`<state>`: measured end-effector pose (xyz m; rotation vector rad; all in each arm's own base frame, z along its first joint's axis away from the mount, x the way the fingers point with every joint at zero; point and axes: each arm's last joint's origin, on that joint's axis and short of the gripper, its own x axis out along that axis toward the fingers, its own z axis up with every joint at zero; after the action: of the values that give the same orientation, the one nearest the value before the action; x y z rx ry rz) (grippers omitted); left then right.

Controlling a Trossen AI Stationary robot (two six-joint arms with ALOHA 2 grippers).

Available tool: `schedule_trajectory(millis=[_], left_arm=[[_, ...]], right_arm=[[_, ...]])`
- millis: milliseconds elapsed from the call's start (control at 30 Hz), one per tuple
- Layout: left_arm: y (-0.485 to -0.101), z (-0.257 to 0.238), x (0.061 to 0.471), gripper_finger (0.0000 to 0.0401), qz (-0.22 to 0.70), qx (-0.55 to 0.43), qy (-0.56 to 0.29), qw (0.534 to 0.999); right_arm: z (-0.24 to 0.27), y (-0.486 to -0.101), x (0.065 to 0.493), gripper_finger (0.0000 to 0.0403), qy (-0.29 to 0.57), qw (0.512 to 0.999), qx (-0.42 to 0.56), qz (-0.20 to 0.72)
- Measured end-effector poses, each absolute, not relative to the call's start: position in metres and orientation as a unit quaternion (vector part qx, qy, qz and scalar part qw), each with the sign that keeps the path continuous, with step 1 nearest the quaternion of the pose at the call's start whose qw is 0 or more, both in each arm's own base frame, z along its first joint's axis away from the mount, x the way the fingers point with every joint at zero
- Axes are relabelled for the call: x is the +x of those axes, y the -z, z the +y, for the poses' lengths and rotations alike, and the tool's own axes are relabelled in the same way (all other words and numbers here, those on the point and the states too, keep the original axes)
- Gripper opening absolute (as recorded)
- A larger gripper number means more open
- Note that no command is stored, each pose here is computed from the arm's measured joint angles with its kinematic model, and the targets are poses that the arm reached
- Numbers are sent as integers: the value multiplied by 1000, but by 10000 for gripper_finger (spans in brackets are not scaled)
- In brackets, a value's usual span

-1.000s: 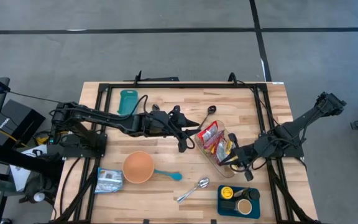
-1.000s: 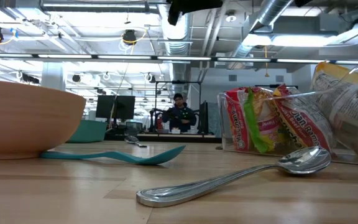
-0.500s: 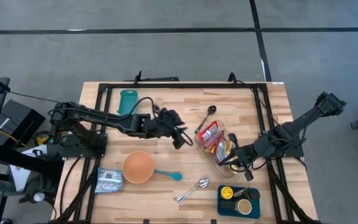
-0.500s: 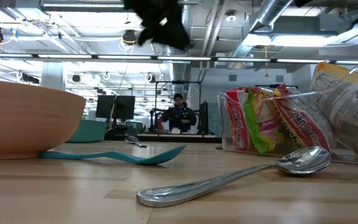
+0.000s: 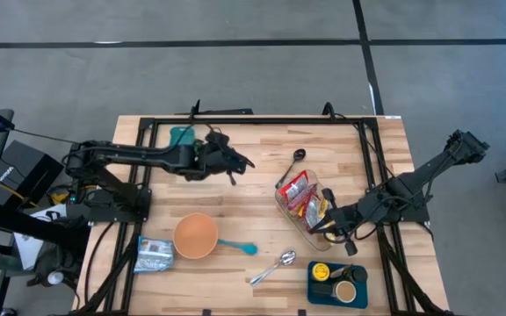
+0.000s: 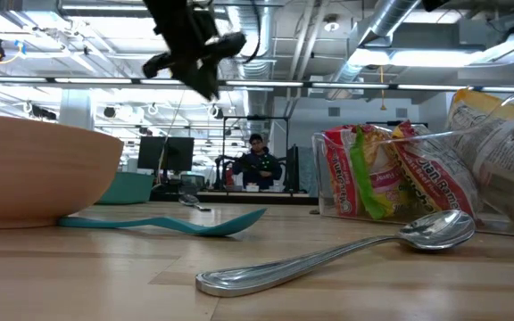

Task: Pick & Place Food Item
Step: Put the left black spoon into the green bin

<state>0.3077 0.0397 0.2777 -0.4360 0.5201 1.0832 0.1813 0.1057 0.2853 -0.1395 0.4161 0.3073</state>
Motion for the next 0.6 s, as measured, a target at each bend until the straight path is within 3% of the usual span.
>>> schedule_trajectory(millis=[267,433,600], left_arm=[[-275,67,301,18,280,-246,-495,785],[-275,68,302,2,305,-213,-475,798],[-274,61,306,4,384,-152,-346,842]], right_arm=[[106,-285,181,8,-152,964,-68,206],[106,-285,181,8,-152,964,-68,206],[106,-285,181,8,-152,964,-68,206]])
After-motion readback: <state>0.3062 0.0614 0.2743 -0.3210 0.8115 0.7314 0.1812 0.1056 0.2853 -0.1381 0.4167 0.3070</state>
